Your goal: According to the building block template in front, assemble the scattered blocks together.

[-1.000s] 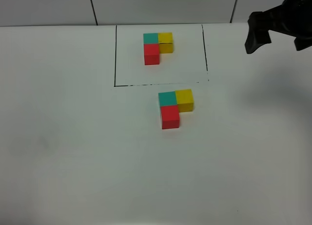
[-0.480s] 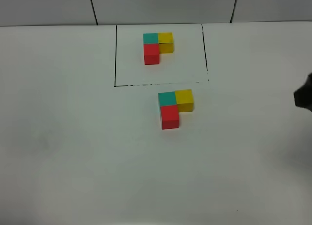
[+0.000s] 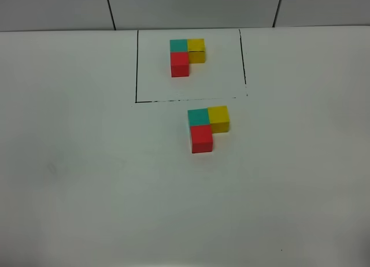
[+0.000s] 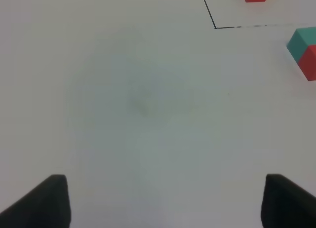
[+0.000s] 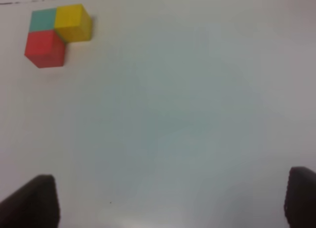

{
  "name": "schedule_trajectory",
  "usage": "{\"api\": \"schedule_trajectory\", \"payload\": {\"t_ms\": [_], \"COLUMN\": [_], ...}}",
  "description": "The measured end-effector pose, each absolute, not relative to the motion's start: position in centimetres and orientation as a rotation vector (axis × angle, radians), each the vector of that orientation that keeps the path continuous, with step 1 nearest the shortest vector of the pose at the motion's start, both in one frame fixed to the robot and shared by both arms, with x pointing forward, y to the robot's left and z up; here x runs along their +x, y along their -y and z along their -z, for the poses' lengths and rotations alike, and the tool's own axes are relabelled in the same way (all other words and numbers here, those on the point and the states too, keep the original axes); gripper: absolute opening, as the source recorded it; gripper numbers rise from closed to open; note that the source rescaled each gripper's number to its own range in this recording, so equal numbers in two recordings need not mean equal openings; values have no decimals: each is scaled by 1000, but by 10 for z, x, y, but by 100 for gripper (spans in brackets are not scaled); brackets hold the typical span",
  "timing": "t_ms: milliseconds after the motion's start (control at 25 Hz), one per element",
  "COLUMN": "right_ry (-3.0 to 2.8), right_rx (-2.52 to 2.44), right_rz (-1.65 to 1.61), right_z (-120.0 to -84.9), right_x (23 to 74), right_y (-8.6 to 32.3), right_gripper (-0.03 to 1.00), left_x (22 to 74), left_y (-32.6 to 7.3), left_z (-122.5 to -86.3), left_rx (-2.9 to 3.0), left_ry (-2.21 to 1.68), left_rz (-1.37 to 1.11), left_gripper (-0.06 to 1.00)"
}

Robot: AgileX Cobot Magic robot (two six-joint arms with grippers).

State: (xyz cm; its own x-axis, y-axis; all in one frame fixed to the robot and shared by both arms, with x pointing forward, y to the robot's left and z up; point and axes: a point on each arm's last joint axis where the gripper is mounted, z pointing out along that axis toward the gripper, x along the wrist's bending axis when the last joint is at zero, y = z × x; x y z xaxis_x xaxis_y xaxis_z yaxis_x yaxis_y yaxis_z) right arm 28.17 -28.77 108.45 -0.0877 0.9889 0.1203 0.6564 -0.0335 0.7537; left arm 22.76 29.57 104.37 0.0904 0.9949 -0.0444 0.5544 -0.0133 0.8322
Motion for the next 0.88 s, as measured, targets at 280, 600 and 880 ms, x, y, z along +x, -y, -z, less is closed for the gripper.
{"api": "schedule_trajectory", "payload": {"t_ms": [280, 600, 880], "right_ry": [-1757, -1719, -1688], "right_rx": [1631, 1562, 1530], "right_rz": [-1015, -1066, -1097], "right_z": [-1052, -1053, -1053], "right_x": [253, 244, 237], "right_y": [289, 289, 290], "right_gripper": [82, 80, 77], "left_x": [228, 228, 228], "left_y": [-296, -296, -296], "left_z": [-1044, -1044, -1044], "left_rx": [1657, 1657, 1657], "left_ry": [-1550, -1550, -1550], "left_rz": [-783, -783, -783], "left_gripper": [71, 71, 71]}}
